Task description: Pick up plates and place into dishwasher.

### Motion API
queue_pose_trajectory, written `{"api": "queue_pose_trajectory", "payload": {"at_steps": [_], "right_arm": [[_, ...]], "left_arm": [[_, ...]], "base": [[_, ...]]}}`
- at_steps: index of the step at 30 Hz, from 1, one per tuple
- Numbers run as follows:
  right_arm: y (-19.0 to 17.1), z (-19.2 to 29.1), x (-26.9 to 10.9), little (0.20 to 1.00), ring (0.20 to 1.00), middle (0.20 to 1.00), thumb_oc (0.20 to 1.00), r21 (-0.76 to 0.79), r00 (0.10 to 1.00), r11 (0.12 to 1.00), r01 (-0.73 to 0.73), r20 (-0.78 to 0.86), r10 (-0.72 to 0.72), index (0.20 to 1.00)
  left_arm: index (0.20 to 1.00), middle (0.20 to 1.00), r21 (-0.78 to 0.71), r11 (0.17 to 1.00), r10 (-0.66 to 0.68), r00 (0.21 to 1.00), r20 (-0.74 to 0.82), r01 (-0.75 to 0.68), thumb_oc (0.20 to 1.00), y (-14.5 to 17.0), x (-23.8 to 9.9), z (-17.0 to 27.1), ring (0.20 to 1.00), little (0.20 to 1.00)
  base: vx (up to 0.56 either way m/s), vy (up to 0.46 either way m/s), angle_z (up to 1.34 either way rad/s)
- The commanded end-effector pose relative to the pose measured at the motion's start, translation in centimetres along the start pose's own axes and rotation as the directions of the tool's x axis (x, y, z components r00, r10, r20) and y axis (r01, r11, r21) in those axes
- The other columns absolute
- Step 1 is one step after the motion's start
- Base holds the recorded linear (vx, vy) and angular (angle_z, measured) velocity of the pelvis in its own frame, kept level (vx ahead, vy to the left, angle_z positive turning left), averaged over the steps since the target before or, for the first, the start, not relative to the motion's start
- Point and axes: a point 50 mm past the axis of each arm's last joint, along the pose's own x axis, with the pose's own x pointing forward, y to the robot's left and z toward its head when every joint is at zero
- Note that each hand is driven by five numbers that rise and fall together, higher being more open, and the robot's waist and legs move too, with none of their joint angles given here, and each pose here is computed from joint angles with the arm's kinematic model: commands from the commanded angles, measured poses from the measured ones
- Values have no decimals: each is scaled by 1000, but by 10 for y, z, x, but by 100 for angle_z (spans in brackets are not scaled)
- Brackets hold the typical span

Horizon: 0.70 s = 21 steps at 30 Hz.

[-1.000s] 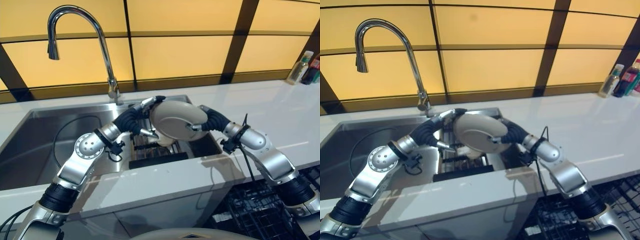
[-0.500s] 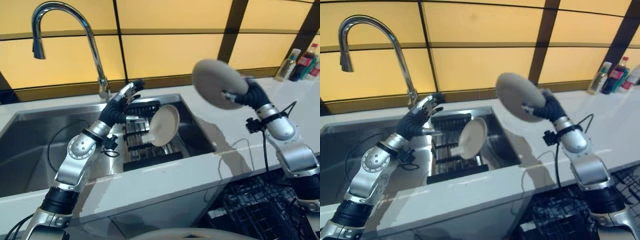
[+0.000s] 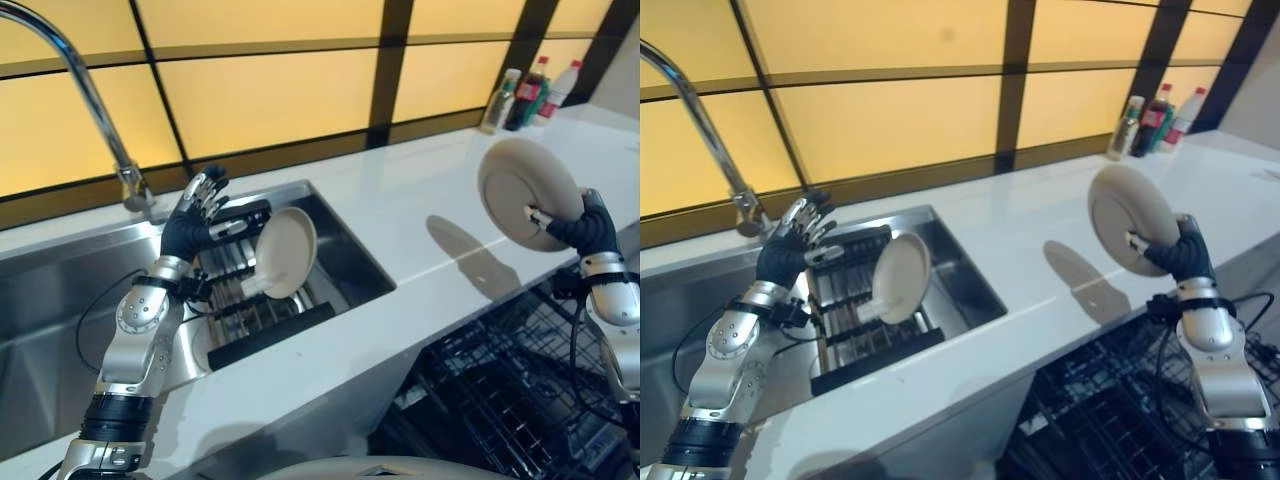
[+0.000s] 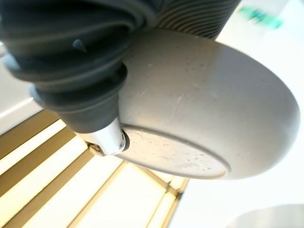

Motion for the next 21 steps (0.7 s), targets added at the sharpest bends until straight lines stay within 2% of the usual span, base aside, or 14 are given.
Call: {"api": "queue_pose_trajectory", "payload": {"at_steps": [1, 11, 21], "right_arm": [[-36, 23, 9, 200, 200, 200, 200, -12, 980, 987, 163, 115, -161, 200], [-35, -10, -1, 200, 200, 200, 200, -24, 991, 991, 133, -29, -134, 200], [-43, -39, -18, 200, 200, 200, 200, -149, 976, 982, 116, -166, -140, 200]], "left_arm": [[1000, 1000, 0, 998, 70, 996, 56, -71, 1000, 16, 5, 10, 1000, 1000], [1000, 1000, 15, 995, 94, 995, 29, -95, 1000, 20, 3, 5, 1000, 1000], [1000, 1000, 48, 988, 151, 988, -34, -150, 1000, 33, -11, -3, 1000, 1000]], "base": [[9, -35, -23], [36, -37, -23], [28, -55, -11]]}}
